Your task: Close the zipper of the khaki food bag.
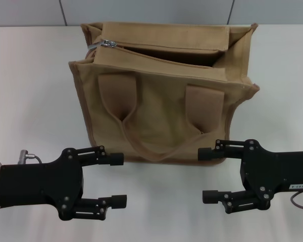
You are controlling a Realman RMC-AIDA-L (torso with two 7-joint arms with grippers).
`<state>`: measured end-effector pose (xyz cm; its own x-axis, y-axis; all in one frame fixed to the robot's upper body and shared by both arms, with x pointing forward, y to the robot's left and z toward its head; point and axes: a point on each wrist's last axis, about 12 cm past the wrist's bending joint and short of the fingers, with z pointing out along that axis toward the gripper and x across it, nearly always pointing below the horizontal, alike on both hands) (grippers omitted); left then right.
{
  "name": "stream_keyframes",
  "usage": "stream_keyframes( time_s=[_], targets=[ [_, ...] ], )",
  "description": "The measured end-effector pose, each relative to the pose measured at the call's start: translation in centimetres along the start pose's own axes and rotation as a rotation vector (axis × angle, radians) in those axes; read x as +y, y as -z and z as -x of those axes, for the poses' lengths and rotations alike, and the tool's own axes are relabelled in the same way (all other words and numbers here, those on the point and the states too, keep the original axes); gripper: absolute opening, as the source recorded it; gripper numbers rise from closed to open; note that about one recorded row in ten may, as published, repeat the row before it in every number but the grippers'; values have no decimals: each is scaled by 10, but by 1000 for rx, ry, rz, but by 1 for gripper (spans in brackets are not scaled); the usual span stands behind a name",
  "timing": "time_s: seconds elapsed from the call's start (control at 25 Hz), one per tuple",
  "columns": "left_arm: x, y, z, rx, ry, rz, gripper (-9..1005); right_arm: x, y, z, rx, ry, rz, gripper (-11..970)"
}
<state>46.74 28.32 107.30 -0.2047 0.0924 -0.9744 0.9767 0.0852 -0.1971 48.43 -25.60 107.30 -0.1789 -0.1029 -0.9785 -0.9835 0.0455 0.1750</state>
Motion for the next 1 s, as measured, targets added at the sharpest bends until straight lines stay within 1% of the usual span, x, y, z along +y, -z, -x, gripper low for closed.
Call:
stream_keyframes(
  time_s=[0.44, 0.52, 0.64, 0.8, 0.84, 0.88, 0.92, 0.96, 1.0],
  targets=[
    [-1, 0, 0, -6, 1, -8, 793, 0, -1, 0, -3, -1, 1, 789],
    [-2, 1, 0, -10, 3, -1, 791, 0, -1, 0, -4, -2, 1, 788],
    [-2, 7, -1, -27, 4, 37, 789, -1, 0, 1, -6, -2, -2, 786],
    [-4, 25, -2, -70, -3, 141, 786, -1, 0, 1, -6, -4, -2, 784],
    [-5, 32, -3, -86, -13, 188, 785, -1, 0, 1, -6, -5, -3, 783],
    [-6, 40, -5, -106, -26, 250, 784, -1, 0, 1, -6, -5, -3, 782],
    [-5, 50, -7, -142, -40, 352, 783, -1, 0, 1, -6, -6, -3, 782],
    [-5, 53, -8, -157, -43, 397, 782, -1, 0, 1, -6, -6, -3, 781],
    [-4, 60, -12, -187, -48, 490, 782, -1, 0, 1, -6, -6, -4, 781]
  ],
)
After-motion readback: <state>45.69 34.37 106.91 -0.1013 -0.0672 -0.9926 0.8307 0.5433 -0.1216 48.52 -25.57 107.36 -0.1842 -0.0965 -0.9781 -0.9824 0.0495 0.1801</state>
